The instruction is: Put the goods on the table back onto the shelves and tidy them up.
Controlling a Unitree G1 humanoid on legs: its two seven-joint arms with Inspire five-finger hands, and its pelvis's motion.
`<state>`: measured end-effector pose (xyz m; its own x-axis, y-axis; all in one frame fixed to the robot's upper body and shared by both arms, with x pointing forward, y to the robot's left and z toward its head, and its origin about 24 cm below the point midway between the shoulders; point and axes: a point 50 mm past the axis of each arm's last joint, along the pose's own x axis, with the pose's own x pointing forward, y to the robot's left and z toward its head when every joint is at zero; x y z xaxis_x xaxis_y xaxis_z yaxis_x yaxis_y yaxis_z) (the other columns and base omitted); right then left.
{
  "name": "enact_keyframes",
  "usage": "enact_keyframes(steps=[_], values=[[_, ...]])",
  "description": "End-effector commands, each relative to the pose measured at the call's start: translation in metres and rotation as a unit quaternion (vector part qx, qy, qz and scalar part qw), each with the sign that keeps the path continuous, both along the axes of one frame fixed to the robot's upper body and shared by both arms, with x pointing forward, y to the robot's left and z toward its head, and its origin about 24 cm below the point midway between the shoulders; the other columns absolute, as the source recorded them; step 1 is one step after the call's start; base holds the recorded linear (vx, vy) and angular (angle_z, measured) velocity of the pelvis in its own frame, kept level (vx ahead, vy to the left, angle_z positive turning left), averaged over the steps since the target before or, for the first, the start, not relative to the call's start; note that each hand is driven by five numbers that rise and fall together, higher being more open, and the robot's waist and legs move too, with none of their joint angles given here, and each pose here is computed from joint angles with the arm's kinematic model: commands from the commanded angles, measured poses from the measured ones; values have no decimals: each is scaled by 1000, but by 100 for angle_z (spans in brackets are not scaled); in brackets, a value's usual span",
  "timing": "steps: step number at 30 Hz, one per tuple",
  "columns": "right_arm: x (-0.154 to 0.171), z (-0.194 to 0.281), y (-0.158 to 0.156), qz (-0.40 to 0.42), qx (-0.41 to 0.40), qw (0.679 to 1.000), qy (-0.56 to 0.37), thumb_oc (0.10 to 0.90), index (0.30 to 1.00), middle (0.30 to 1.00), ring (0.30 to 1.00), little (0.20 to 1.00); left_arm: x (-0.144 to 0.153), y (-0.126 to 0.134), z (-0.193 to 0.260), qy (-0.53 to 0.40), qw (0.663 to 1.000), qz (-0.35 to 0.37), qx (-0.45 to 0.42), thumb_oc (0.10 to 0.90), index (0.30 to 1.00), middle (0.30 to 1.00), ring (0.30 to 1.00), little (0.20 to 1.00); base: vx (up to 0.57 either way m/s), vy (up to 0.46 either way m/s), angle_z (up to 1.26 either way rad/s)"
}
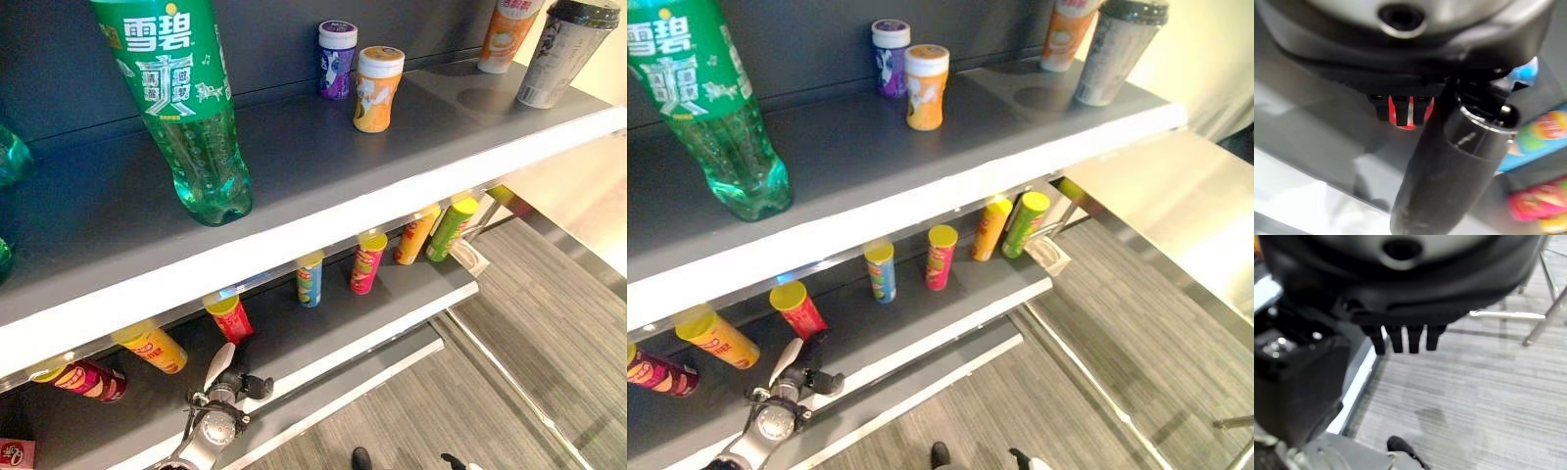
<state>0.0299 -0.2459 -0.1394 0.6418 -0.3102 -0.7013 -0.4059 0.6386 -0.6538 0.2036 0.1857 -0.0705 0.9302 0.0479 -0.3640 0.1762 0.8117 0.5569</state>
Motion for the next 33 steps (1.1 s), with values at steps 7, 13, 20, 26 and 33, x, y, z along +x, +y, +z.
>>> enact_keyframes(steps=[7, 13, 20, 26, 33], values=[[-5, -3, -9, -41, -10, 999, 9, 800, 900, 900, 900, 900, 13, -5, 66, -122, 983, -96, -102, 800, 900, 900, 900, 900, -24, 13, 15], [-1, -5, -17, -34, -20, 999, 29, 800, 900, 900, 900, 900, -7, 17, 72, -105, 984, -125, -74, 800, 900, 900, 900, 900, -36, -2, 20], [-10, -10, -30, -56, -54, 994, 78, 800, 900, 900, 900, 900, -69, 67, 10, 53, 998, -33, 3, 800, 900, 900, 900, 900, -86, -23, 32], [-17, -14, -25, -108, -49, 988, 94, 800, 900, 900, 900, 900, -132, 68, -63, 231, 965, 122, -12, 800, 900, 900, 900, 900, -52, -23, 45], [-21, -23, -5, -231, 11, 969, 91, 800, 900, 900, 900, 900, -205, 49, -98, 383, 859, 333, -66, 800, 900, 900, 900, 900, -58, 38, 3]])
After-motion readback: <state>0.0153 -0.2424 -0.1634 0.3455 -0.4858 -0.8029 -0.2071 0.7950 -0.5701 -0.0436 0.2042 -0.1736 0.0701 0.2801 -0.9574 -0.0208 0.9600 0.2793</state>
